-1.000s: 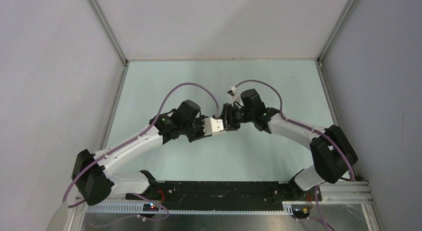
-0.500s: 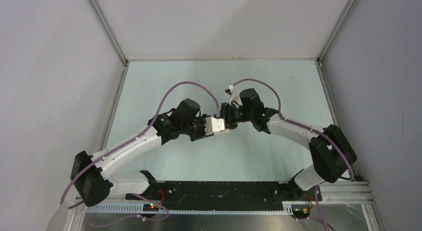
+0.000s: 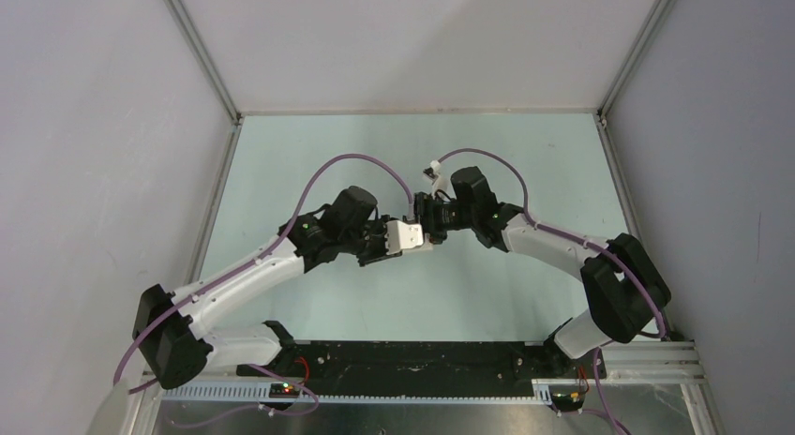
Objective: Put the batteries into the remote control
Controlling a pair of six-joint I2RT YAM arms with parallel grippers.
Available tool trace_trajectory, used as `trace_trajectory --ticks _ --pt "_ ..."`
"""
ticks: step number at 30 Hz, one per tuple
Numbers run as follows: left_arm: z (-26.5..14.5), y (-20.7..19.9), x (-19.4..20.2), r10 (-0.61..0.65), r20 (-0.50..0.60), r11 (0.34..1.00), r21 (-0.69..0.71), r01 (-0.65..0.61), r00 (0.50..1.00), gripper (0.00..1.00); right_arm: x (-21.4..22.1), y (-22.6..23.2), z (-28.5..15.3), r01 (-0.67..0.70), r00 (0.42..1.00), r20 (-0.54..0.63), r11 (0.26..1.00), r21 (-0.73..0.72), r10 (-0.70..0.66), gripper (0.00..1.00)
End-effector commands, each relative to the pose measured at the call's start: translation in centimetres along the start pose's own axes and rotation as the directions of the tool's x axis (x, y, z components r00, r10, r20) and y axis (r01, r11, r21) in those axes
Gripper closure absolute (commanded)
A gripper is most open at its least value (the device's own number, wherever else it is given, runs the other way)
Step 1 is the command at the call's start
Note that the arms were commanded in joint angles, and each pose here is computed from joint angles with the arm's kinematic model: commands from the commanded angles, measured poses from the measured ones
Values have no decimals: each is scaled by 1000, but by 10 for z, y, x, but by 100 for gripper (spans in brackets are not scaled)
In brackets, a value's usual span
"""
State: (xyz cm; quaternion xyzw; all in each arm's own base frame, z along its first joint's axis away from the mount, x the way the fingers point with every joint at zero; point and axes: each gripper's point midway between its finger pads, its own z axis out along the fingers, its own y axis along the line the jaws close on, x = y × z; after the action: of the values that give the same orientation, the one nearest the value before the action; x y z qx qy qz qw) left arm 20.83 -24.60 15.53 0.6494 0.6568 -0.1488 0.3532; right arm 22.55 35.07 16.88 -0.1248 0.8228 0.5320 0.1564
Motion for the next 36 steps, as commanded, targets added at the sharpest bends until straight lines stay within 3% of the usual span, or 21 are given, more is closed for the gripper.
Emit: trace_trajectory --ticks 1,7,16,21,24,29,36 --pt "-15 22 -59 117 211 990 -100 -97 971 100 -20 18 -6 72 994 79 997 -6 -71 37" --pt "-14 22 -45 140 167 985 -124 -120 976 100 -27 26 -27 68 993 99 997 -22 -66 24" --pt "-12 24 -39 171 143 979 -133 -152 975 100 -34 45 -65 59 990 131 997 -57 -51 16" --pt "-14 27 -38 221 128 968 -149 -201 967 100 -42 49 -85 -48 986 153 996 -78 59 10" --pt "-17 32 -36 276 100 950 -179 -256 956 100 -37 50 -92 -112 987 107 988 -106 124 6" --pt "-27 46 -40 439 18 872 -252 -420 899 100 -39 54 -106 -173 977 107 977 -122 186 3" --pt "-44 62 -53 626 -125 705 -333 -627 770 100 -43 50 -107 -156 978 123 981 -115 170 3"
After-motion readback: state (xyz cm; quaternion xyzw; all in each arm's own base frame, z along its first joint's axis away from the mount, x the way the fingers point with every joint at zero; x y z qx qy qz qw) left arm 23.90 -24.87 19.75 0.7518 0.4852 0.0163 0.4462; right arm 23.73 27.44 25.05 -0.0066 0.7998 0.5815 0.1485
